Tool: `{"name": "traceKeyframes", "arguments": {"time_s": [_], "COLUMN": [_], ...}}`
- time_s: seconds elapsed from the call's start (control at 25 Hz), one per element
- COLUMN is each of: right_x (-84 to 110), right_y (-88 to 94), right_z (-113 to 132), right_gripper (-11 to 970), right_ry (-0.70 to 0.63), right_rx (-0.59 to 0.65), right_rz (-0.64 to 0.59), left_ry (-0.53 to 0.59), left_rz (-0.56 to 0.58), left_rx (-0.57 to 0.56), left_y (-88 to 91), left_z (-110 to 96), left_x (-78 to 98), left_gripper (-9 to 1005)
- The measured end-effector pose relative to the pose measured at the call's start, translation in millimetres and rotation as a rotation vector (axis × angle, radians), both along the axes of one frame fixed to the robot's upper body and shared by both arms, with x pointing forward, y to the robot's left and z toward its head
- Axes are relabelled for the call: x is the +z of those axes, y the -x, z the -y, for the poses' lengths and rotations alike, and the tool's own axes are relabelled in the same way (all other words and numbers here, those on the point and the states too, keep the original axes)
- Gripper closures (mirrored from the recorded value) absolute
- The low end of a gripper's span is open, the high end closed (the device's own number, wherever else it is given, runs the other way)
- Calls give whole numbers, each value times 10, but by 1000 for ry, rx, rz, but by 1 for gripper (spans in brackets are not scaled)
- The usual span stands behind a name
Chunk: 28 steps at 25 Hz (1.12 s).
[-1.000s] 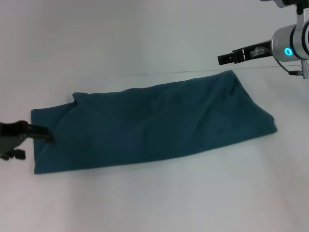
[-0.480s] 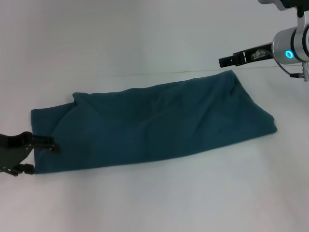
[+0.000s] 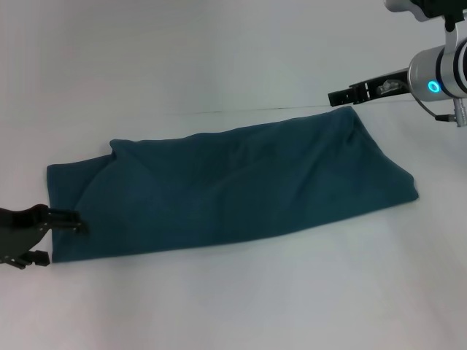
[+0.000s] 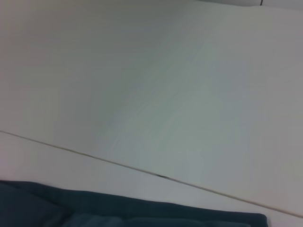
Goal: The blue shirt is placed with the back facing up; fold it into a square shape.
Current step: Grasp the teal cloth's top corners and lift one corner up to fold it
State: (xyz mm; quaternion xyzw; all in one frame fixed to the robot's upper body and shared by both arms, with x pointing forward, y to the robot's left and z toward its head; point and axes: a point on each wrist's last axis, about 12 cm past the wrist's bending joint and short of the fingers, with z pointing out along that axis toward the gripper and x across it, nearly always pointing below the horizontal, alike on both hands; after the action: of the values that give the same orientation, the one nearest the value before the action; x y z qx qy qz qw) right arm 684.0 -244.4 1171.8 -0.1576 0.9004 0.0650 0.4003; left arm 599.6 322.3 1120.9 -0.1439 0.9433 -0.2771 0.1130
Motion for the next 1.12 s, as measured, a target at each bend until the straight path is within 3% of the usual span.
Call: {"name": "traceKeyframes", "arguments": {"time_s": [0.88,1.12], "right_x": [-39,-41], "right_y": [21,22], "right_z": [-45,-48], "right_gripper": [31,32], "right_ry": [6,6], "right_rx": [14,15], "right_rz": [-16,-17], "left_ry": [-21,-9], "left_rz": [1,15], "left_rx": [3,-25], "left_y": [-18,-61], "left_z": [80,155], "left_x": [-172,-147], "left_gripper": [59,60]}}
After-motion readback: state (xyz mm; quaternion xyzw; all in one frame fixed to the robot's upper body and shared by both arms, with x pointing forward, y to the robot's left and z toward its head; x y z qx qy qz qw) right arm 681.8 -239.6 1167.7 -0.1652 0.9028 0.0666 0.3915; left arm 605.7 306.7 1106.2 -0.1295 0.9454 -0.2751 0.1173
